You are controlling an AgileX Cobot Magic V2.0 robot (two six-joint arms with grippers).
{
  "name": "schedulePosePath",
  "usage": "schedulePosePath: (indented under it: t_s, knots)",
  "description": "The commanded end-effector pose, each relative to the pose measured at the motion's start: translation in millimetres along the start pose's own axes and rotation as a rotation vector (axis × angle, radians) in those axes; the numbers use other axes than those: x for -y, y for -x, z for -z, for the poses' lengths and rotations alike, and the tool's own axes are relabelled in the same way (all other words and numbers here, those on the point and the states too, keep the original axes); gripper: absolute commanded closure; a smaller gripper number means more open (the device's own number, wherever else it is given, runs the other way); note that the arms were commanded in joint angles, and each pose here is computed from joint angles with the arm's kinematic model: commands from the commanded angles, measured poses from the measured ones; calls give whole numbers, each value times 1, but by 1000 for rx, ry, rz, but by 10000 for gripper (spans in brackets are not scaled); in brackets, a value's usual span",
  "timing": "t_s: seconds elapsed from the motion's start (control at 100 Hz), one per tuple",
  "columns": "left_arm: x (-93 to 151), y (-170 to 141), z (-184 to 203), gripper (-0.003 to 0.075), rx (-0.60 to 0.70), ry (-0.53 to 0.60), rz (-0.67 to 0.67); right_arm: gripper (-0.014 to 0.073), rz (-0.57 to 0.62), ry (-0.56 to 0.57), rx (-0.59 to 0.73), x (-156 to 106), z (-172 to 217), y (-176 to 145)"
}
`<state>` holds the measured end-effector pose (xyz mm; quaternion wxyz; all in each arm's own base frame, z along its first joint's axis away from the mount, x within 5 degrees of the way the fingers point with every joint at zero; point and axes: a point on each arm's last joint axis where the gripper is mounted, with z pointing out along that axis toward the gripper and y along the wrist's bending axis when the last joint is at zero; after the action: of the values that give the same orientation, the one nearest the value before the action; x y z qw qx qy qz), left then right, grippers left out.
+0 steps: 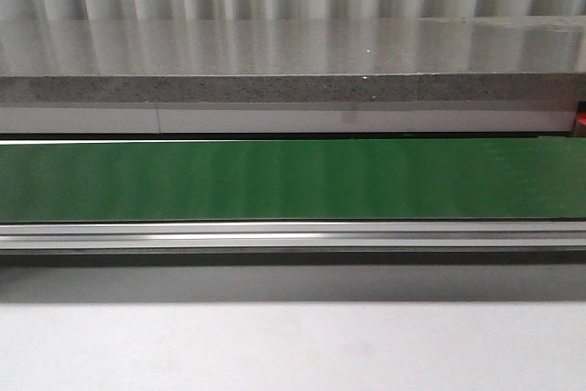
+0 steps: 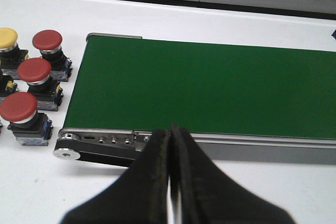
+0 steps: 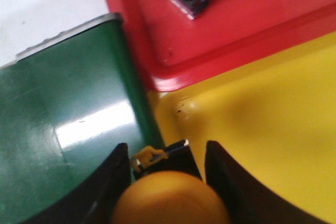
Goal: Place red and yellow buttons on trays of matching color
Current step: 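Lower the yellow button into the yellow tray and open the right gripper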
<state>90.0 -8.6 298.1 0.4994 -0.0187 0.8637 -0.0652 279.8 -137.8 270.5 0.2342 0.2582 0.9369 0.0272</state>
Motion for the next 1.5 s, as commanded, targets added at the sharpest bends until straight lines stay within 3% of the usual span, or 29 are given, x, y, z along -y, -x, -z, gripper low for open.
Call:
schedulePosePath:
  t_s: [0.0,0.34,0.76,0.85,1.02,1.12,1.3,1.49]
  knots:
    - [2,13,4,740,93,-15,5,451,-57,-18,127,12,18,8]
    - [2,13,4,740,93,-15,5,451,-170,-82,201,42,-12,-7]
    - [2,13,4,740,93,-15,5,440,-193,-97,93,53,-61,-10]
    - [2,13,4,740,93,-15,5,377,-194,-97,86,54,-64,-10]
    - [2,13,4,740,93,-15,5,132,-195,-97,80,54,-64,-11]
    - [2,13,4,740,93,-15,5,39,-195,-96,83,53,-62,-11]
    - [2,13,4,740,93,-15,5,33,-195,-90,143,49,-42,-7]
    - [2,13,4,740,93,-15,5,33,-159,-70,300,34,9,-3]
